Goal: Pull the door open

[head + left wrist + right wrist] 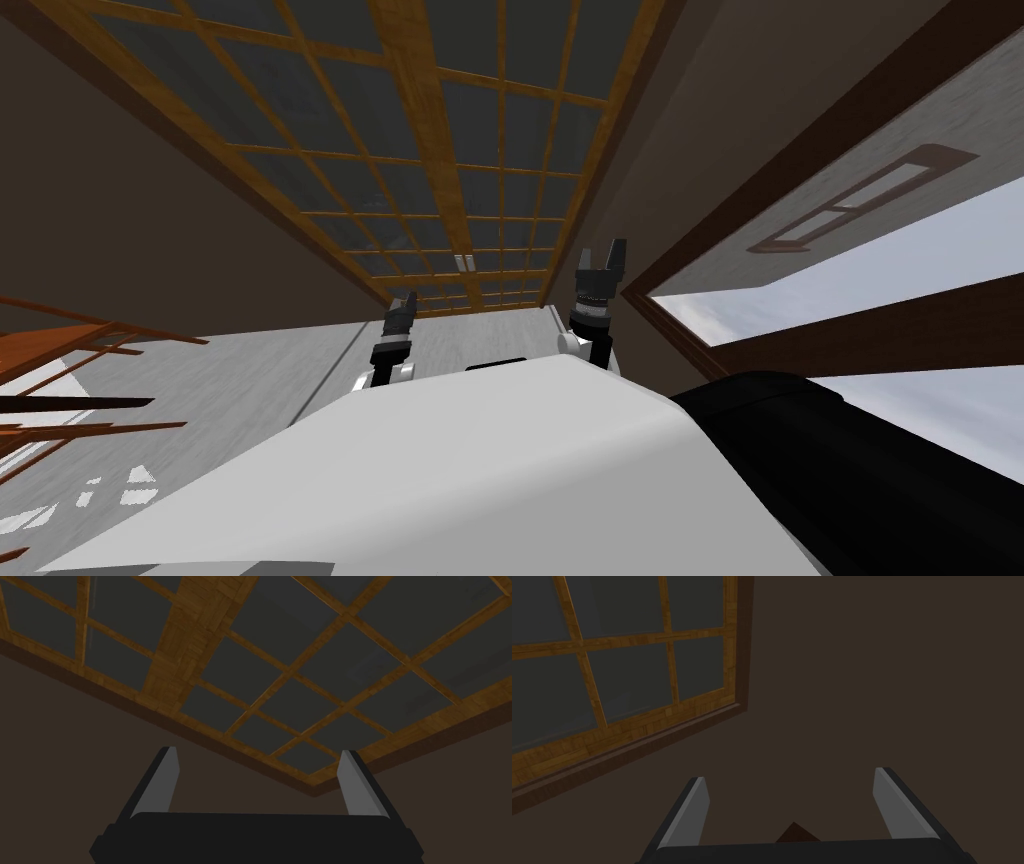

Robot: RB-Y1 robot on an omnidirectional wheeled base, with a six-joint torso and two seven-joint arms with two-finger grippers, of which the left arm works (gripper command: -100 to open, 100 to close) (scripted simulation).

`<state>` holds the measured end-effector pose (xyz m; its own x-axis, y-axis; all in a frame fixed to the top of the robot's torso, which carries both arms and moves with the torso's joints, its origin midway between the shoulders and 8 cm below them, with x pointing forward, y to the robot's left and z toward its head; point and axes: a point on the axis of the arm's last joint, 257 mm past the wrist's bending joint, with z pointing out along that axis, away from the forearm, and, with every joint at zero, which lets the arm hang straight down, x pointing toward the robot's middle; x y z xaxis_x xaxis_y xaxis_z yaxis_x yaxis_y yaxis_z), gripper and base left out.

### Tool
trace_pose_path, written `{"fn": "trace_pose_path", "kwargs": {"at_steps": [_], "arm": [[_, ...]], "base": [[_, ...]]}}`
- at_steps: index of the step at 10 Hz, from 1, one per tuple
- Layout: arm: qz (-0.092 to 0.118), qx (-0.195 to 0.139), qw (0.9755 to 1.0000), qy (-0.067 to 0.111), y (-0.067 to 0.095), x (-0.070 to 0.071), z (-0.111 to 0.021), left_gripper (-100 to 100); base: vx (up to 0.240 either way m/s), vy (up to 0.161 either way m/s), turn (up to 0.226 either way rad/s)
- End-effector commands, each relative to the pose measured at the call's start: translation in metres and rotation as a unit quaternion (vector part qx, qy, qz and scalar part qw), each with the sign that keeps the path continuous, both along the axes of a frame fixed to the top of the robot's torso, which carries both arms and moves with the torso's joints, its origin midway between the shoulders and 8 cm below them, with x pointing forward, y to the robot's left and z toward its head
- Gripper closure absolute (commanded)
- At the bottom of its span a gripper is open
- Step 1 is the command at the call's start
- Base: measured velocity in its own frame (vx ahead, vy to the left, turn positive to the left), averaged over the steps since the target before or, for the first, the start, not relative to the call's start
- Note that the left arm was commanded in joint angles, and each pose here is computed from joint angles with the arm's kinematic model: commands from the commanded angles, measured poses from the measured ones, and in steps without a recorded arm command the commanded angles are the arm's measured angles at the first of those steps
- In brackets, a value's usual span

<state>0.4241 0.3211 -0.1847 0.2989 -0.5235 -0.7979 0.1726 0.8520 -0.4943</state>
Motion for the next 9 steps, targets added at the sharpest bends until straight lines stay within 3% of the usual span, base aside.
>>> {"fn": "trace_pose_path", "kwargs": {"at_steps": [1, 5, 9], "arm": [[0.005, 0.017, 0.9998, 0.009, -0.001, 0.001, -0.012, -100], [0.014, 0.056, 0.9978, 0.032, 0.001, 0.005, -0.040, -100], [0.021, 0.093, 0.9940, 0.054, 0.001, 0.007, -0.067, -100]], "base": [[0.095, -0.030, 0.029], [0.098, -0.017, 0.025], [0.096, -0.018, 0.023]]}}
